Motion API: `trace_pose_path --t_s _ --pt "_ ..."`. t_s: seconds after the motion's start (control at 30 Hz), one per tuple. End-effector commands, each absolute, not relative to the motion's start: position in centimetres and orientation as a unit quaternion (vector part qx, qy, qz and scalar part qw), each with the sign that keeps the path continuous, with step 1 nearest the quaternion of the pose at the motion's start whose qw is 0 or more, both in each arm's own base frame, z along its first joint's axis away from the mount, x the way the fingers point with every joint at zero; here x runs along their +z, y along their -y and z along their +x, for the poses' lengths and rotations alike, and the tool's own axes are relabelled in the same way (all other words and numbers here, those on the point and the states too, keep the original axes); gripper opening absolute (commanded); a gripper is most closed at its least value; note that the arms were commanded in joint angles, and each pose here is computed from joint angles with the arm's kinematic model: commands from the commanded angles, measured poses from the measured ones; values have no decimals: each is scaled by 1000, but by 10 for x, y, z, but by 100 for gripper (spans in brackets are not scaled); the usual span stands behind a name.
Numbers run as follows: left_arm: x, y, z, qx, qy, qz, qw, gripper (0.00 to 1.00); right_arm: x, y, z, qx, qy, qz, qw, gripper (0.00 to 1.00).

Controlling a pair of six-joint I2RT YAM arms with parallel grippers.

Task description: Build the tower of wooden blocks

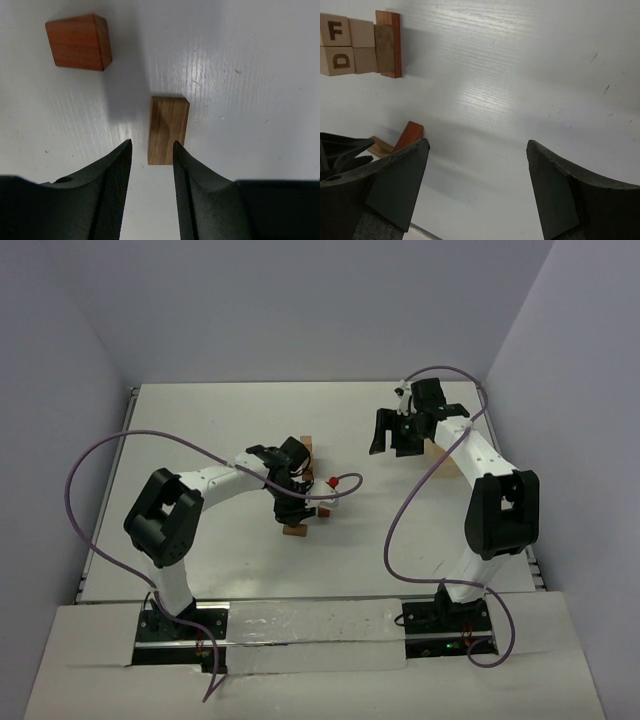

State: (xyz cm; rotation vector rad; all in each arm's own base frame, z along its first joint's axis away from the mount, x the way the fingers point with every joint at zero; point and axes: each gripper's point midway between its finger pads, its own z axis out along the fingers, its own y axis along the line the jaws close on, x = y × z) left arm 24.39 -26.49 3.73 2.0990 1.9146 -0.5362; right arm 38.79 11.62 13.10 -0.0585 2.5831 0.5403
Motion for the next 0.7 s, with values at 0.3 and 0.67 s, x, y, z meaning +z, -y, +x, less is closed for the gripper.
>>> trace_pose_path --t_s 0.3,0.67 --pt "22 278 228 -175 -609 765 115 50 144 -115 396 219 -939 -18 264 87" --pt "12 276 225 -169 -629 751 109 48 147 -114 399 220 -939 -16 266 87"
